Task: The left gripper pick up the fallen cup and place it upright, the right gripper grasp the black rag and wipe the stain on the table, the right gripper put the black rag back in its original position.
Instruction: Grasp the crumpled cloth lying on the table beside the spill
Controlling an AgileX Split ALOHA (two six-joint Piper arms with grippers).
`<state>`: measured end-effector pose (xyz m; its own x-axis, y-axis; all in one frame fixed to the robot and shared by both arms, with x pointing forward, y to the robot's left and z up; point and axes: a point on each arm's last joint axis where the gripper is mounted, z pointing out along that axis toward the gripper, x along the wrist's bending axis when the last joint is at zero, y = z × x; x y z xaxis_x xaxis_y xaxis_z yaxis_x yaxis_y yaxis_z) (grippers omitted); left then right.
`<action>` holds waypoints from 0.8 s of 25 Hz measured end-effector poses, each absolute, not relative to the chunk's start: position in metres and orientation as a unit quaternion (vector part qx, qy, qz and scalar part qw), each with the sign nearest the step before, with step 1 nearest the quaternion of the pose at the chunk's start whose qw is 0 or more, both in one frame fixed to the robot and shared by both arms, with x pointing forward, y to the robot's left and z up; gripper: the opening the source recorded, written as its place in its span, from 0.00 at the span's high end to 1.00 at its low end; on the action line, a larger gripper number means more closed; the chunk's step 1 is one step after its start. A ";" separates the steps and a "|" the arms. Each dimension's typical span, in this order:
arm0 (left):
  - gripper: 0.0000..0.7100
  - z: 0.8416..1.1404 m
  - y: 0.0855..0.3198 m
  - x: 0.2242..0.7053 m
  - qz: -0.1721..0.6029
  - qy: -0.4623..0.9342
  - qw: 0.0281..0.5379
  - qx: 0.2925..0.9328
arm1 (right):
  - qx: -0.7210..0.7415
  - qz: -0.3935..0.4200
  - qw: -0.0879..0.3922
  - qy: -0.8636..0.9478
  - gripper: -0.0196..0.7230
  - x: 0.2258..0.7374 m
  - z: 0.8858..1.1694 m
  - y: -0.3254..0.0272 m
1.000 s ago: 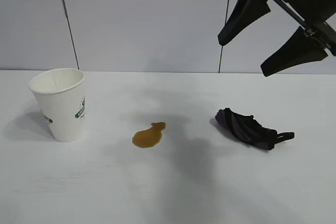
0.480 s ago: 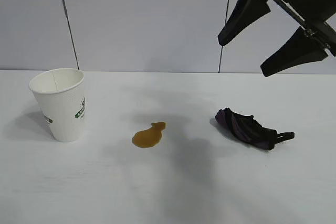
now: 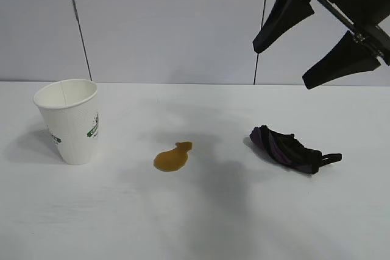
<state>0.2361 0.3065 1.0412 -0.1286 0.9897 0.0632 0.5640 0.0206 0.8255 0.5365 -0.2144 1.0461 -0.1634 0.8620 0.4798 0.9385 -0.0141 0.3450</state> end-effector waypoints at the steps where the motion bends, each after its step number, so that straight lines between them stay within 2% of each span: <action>1: 0.15 1.041 0.306 0.236 0.370 0.654 0.288 0.594 | -0.640 -0.295 0.053 -0.707 0.22 0.536 1.045 -0.216; 8: 0.15 1.042 0.306 0.236 0.373 0.652 0.291 0.592 | -0.627 -0.220 -0.008 -0.747 0.22 0.544 1.025 -0.230; 15: 0.15 1.042 0.306 0.236 0.373 0.652 0.291 0.592 | -0.631 -0.159 0.007 -0.759 0.22 0.585 0.971 -0.229; 20: 0.15 1.042 0.306 0.236 0.373 0.652 0.291 0.592 | -0.632 -0.153 0.016 -0.760 0.22 0.622 0.951 -0.224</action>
